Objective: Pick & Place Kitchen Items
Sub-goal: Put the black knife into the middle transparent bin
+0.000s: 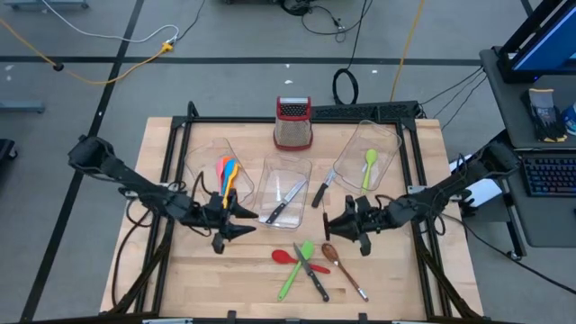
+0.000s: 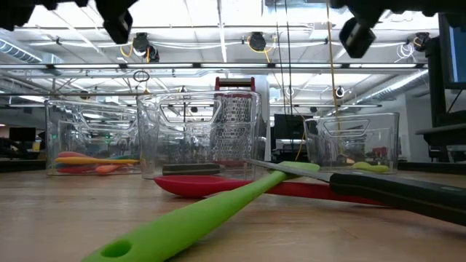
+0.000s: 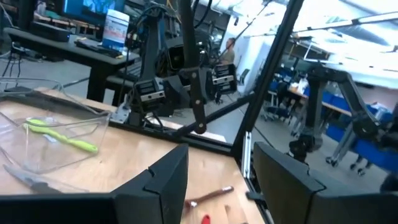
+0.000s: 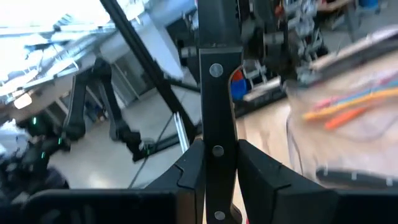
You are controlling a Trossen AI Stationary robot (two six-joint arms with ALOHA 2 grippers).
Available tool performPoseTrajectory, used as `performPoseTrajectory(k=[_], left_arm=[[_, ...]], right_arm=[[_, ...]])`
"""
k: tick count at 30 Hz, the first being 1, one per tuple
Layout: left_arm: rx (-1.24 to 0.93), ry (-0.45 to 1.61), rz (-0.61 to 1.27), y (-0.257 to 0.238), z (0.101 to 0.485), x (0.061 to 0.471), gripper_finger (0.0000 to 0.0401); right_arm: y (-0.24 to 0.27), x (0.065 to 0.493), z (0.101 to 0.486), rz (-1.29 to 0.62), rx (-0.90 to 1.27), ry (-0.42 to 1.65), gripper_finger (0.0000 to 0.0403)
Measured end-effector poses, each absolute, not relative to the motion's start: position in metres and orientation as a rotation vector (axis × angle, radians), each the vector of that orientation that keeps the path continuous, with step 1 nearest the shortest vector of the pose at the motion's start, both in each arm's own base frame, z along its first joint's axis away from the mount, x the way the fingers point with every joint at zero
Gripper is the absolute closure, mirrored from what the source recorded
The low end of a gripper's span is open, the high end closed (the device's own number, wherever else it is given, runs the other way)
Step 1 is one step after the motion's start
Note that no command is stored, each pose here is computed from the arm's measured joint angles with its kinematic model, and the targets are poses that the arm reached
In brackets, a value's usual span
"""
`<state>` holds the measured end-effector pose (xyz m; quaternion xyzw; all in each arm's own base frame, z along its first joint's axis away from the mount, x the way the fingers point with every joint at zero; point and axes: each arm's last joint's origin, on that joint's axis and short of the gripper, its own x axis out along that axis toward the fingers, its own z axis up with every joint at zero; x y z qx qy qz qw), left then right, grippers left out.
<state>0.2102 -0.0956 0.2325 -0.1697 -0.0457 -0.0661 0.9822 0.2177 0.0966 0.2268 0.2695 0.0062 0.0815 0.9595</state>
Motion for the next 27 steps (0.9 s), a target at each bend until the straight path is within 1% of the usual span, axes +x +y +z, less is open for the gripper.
performPoseTrajectory(k=[5, 11, 15, 18, 21, 24, 27], left_arm=[[-0.359, -0.098, -0.112, -0.095, 0.234, 0.231, 0.0215], [-0.281, -0.087, -0.126, -0.099, 0.245, 0.261, 0.0215], [-0.241, -0.029, -0.102, -0.100, 0.249, 0.281, 0.0215], [-0.234, -0.003, -0.108, -0.100, 0.252, 0.294, 0.0215], [-0.233, 0.003, -0.124, -0.099, 0.254, 0.304, 0.0214], [-0.235, 0.005, -0.129, -0.096, 0.254, 0.309, 0.0206], [-0.259, 0.011, -0.131, -0.093, 0.254, 0.311, 0.0186]], right_arm=[[0.089, 0.226, 0.228, 0.144, 0.526, -0.062, 0.0342], [0.084, 0.237, 0.222, 0.116, 0.491, -0.126, 0.0342], [0.083, 0.244, 0.224, 0.114, 0.448, -0.200, 0.0342], [0.087, 0.253, 0.226, 0.114, 0.400, -0.210, 0.0342], [0.092, 0.265, 0.229, 0.154, 0.363, -0.211, 0.0342], [0.098, 0.277, 0.233, 0.185, 0.337, -0.214, 0.0342], [0.100, 0.283, 0.234, 0.184, 0.331, -0.215, 0.0342]])
